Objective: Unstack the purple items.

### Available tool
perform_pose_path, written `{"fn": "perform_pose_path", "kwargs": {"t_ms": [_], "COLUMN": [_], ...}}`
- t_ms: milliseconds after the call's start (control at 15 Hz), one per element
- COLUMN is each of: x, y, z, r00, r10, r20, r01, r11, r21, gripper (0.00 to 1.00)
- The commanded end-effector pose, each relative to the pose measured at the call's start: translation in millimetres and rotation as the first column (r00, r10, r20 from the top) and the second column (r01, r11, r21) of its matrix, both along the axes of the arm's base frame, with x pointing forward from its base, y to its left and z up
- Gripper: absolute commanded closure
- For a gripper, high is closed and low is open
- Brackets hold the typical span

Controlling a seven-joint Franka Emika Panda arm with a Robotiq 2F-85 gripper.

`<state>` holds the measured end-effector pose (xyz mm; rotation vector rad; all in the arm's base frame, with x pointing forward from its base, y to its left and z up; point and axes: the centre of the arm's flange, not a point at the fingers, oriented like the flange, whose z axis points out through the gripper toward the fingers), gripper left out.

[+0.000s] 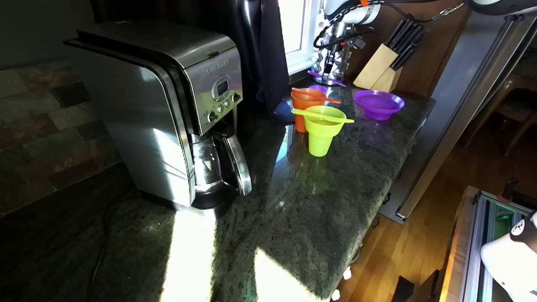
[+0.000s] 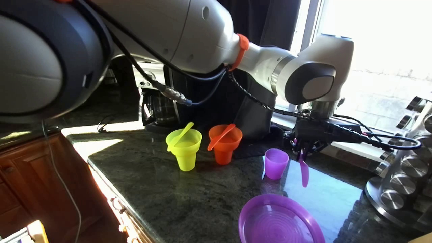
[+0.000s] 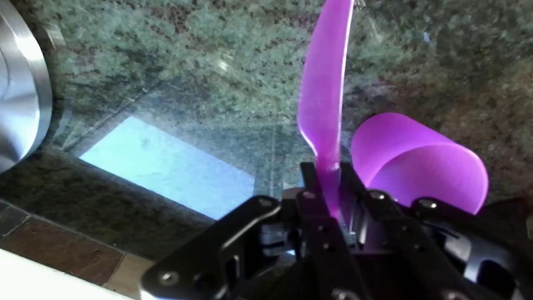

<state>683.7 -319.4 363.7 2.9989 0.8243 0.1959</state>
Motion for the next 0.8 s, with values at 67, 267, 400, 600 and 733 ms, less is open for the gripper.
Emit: {"fn": "perform_pose_path", "kwargs": {"t_ms": [67, 267, 400, 600, 733], "x": [32, 37, 38, 40, 40], "y": [-19, -26, -28, -31, -32], "z": [-20, -28, -34, -40, -44], "r00": [0.999, 0.999, 0.999, 0.998, 0.997], "r10": [0.036, 0.035, 0.038, 0.037, 0.035], "r20": [-0.022, -0.017, -0.025, -0.05, -0.063], "r01": [-0.036, -0.035, -0.038, -0.035, -0.032], "r11": [0.999, 0.999, 0.999, 0.998, 0.998], "r21": [0.014, 0.012, 0.016, 0.044, 0.048], "gripper": [0.96, 0.96, 0.93, 0.81, 0.56]}}
